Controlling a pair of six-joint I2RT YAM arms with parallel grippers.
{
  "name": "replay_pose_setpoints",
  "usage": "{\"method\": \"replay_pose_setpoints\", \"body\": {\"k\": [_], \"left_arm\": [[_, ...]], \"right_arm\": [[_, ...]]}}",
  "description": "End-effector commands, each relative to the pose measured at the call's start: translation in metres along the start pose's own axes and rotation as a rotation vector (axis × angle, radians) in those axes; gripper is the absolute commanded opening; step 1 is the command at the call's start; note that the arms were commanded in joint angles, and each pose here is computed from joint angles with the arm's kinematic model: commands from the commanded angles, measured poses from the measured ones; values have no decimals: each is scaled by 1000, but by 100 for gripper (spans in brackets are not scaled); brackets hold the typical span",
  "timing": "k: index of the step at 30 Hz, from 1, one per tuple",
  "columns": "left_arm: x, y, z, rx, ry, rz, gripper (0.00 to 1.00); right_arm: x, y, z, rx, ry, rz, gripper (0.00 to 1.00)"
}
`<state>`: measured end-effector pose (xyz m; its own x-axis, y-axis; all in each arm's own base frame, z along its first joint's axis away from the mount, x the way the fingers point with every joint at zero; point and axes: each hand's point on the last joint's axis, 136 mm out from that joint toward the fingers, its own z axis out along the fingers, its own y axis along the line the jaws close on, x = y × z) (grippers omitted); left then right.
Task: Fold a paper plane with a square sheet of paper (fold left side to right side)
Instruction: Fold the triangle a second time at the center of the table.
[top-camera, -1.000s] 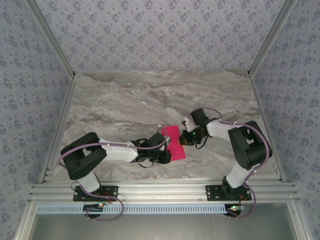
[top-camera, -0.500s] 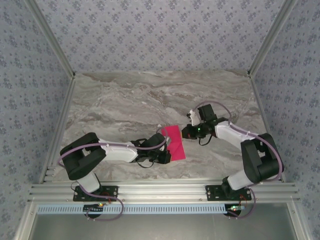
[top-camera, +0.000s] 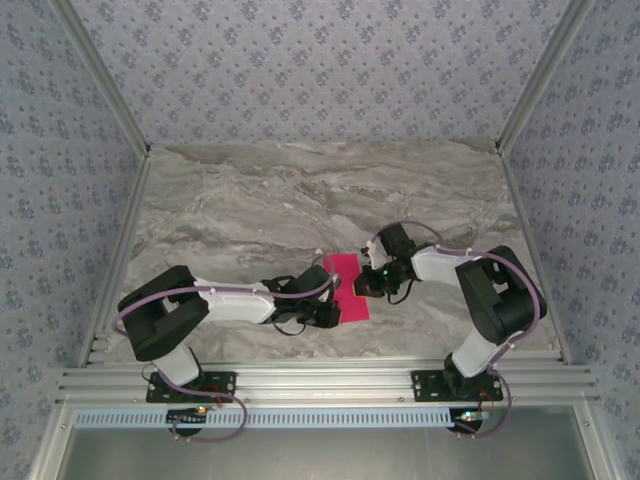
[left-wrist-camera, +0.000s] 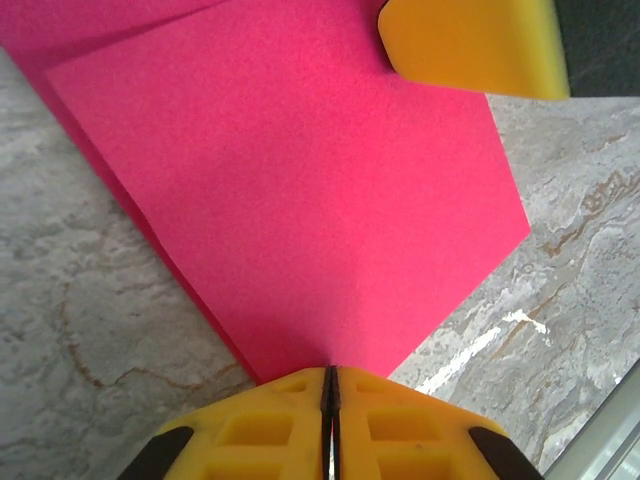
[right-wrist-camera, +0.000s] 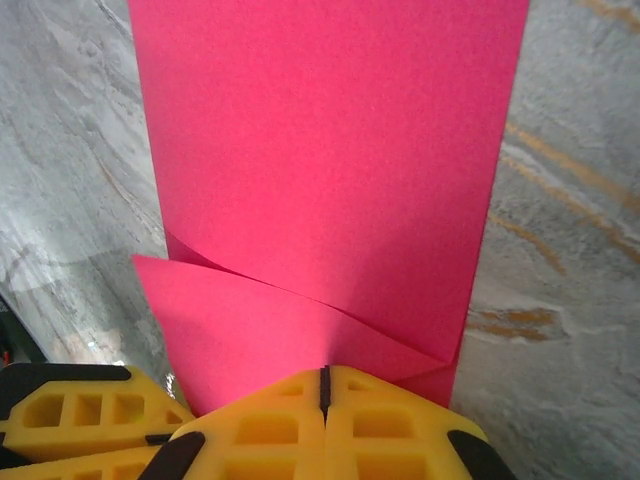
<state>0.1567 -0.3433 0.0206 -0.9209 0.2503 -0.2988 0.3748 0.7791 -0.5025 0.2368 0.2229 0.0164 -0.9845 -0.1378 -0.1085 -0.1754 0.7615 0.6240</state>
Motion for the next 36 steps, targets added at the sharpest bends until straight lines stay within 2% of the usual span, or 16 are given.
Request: {"method": "replay_pose_setpoints", "body": {"k": [1, 7, 15, 23, 31, 36], "left_arm": [[-8, -12, -13, 3, 4, 41, 10], [-29, -21, -14, 24, -11, 55, 11], [-32, -24, 8, 45, 34, 61, 10], [-10, -2, 14, 0, 79, 24, 10], [25, 14, 14, -30, 126, -10, 9], [38, 19, 9, -38, 124, -33, 9]], "right_arm": [[9, -20, 3, 95, 43, 49, 3], [12, -20, 4, 93, 50, 46, 3], [14, -19, 4, 98, 59, 40, 3], [14, -21, 3, 111, 62, 39, 3], [14, -22, 3, 124, 68, 36, 3], [13, -22, 2, 124, 66, 36, 3]]}}
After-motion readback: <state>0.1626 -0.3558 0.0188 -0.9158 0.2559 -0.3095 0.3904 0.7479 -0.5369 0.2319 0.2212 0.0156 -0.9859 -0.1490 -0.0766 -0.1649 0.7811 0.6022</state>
